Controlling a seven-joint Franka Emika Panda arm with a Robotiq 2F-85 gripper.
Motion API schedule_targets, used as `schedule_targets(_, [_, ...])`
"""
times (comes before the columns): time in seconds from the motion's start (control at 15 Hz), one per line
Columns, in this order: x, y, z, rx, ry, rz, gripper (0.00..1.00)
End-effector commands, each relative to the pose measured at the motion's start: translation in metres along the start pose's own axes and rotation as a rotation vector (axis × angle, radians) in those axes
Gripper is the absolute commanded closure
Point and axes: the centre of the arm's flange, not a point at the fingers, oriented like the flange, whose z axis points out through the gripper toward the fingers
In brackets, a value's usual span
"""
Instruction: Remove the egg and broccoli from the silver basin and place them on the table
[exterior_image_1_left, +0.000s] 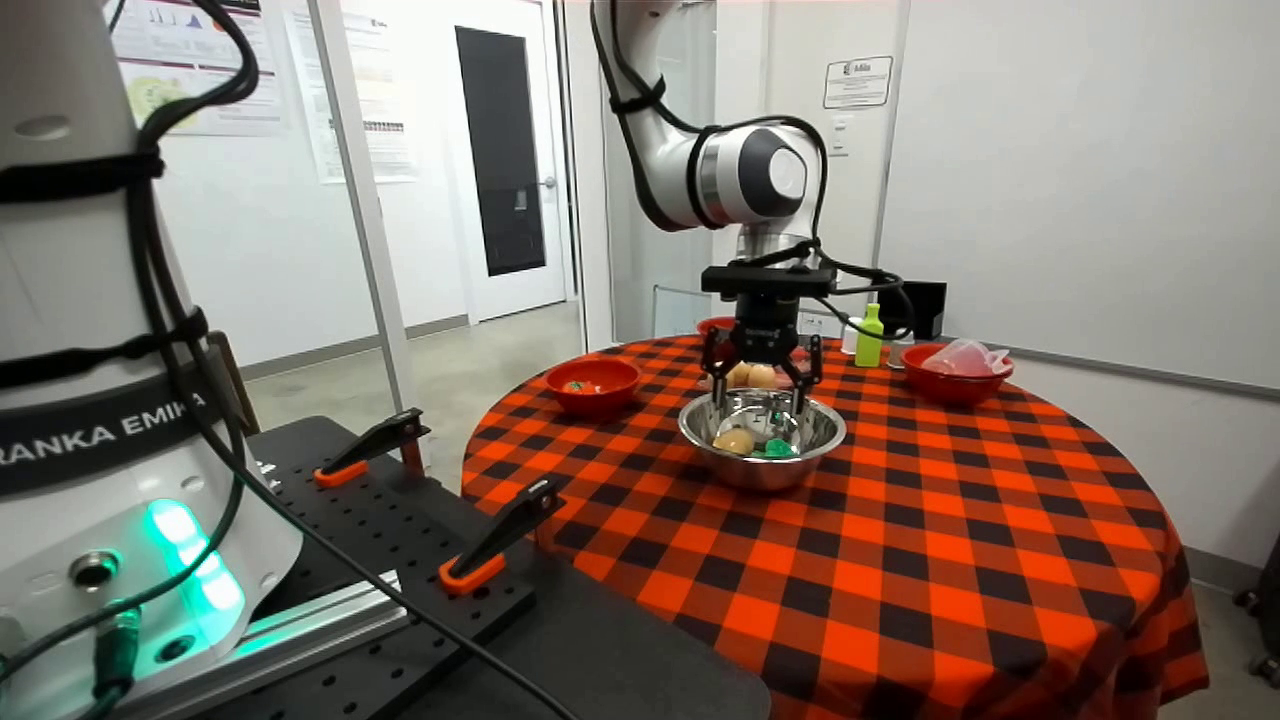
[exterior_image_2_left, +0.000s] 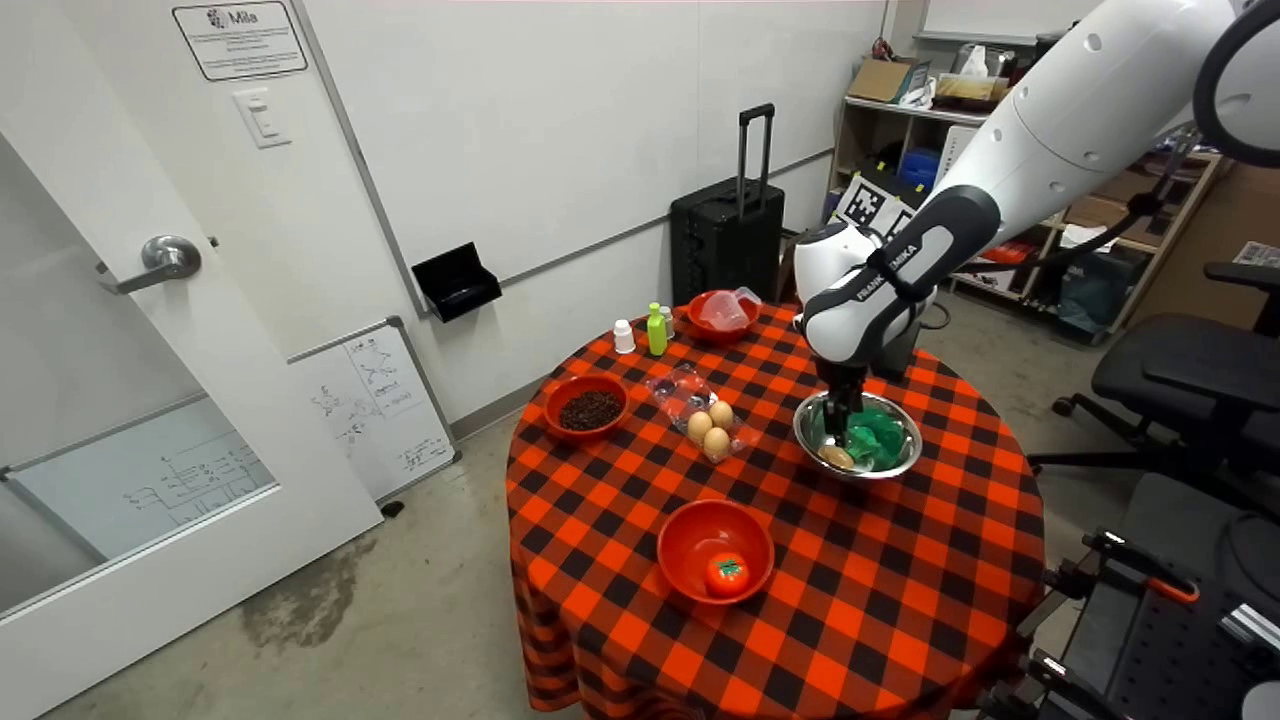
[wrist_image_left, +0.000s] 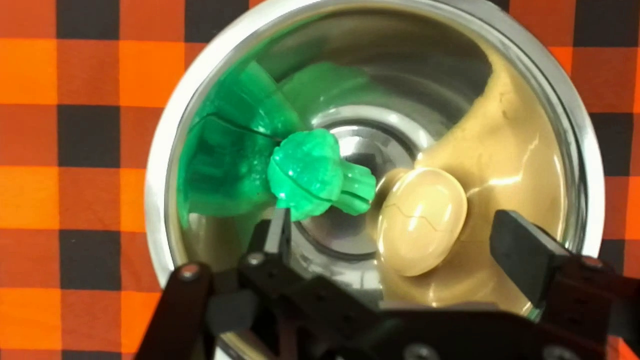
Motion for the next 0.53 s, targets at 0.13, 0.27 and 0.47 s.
schedule_targets(0.13, [0.022, 0.009, 0.016, 0.020, 0.005, 0.017, 0.00])
schedule_targets(0.27, [0.026, 0.010, 0.022, 0.030, 0.003, 0.017, 0.00])
schedule_targets(0.47, [0.028, 0.012, 0.028, 0.041, -0.005, 0.024, 0.00])
